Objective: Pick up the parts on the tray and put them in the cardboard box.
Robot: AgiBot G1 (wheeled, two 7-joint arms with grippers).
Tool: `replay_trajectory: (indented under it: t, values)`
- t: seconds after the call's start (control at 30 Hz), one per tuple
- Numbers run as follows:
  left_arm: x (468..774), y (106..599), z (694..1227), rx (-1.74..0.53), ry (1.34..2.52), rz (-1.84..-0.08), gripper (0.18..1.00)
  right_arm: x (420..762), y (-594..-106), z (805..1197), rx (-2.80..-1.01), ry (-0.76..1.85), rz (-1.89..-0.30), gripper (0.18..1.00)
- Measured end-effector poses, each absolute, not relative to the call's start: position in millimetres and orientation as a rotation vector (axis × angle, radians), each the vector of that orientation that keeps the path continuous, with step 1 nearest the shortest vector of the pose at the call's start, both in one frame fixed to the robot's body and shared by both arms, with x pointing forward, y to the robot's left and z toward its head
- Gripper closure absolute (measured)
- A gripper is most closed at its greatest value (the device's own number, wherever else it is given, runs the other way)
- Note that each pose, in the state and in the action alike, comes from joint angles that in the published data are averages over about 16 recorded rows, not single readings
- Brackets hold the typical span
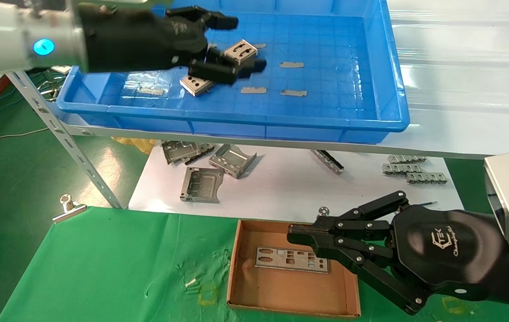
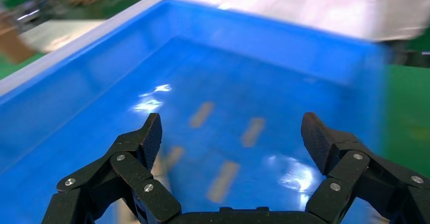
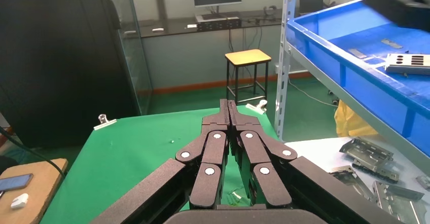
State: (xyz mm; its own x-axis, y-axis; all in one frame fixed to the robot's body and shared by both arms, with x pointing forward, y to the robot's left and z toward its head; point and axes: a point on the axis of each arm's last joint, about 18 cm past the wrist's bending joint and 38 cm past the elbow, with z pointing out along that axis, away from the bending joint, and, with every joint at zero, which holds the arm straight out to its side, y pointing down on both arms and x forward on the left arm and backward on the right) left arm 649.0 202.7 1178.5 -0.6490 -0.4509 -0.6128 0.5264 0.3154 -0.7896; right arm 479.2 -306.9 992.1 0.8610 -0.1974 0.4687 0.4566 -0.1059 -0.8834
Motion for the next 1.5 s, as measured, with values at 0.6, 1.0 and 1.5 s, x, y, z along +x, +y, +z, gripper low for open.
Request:
replay_trajectory:
  t: [0.6,1.0,1.5]
  values:
    - [693.1,178.3,1193.0,-0.15,1.737,-1.273,0.184,479.2,-306.9,992.1,-1.586,-0.209,-0.558,0.964]
    - [698.1,179.7,1186.2,-0.198,1.761,-1.244,0.184,479.2,-306.9,992.1,-1.586,-0.209,-0.558,0.835]
    - [701.4,178.4,1182.6,-0.268,1.757,-1.305,0.226,479.2,-306.9,992.1,-1.586,-0.209,-0.558,0.49]
